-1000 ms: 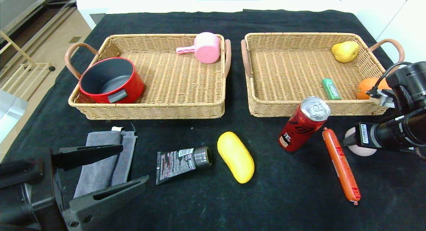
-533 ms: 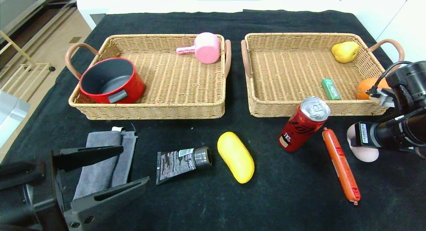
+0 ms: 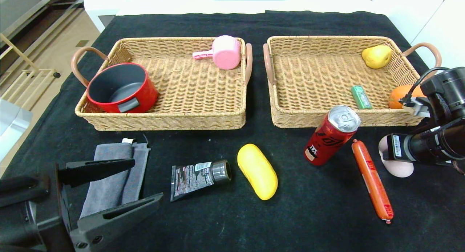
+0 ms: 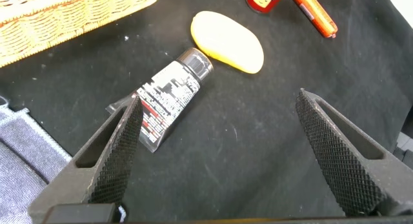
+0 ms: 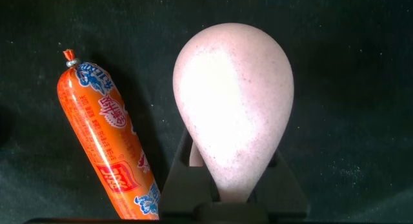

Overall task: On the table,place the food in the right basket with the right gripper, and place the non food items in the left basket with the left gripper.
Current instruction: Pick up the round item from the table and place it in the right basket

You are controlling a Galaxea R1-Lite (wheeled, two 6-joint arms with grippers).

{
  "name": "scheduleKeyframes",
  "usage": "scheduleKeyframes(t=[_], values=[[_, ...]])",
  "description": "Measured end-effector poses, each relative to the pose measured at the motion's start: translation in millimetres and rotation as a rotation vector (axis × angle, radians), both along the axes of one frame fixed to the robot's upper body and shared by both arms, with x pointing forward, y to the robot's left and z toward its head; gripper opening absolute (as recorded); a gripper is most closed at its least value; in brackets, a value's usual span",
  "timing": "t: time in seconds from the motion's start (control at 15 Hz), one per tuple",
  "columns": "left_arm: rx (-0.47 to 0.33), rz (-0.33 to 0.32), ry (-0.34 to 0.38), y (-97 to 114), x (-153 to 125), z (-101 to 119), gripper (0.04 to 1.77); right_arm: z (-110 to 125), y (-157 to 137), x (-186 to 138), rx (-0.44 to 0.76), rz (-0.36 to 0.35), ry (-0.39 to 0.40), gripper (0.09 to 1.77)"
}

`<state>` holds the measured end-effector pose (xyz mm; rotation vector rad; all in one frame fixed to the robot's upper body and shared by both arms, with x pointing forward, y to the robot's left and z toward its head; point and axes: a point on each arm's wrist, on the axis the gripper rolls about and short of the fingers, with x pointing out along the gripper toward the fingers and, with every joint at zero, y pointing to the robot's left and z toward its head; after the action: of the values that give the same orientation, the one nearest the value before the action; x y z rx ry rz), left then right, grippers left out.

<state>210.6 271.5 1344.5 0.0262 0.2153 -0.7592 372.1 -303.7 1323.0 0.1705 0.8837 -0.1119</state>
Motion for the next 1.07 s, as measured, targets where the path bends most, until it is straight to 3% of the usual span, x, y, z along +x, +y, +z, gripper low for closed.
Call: scheduleKeyframes(t=[0.4,0.8,1.07], values=[[-0.001,0.000,-0.005,0,0,1,1.72,6,0,-7,0.002,0.006,-0.015,0.28],[-0.001,0.002,-0.007,0,0,2,1.72,40,0,-42,-0.002,0.037,-0.073,0.22],[-0.002,0.004,-0.009,0,0,2,1.72,67,7,-51,-0.058,0.069,-0.178,0.22]])
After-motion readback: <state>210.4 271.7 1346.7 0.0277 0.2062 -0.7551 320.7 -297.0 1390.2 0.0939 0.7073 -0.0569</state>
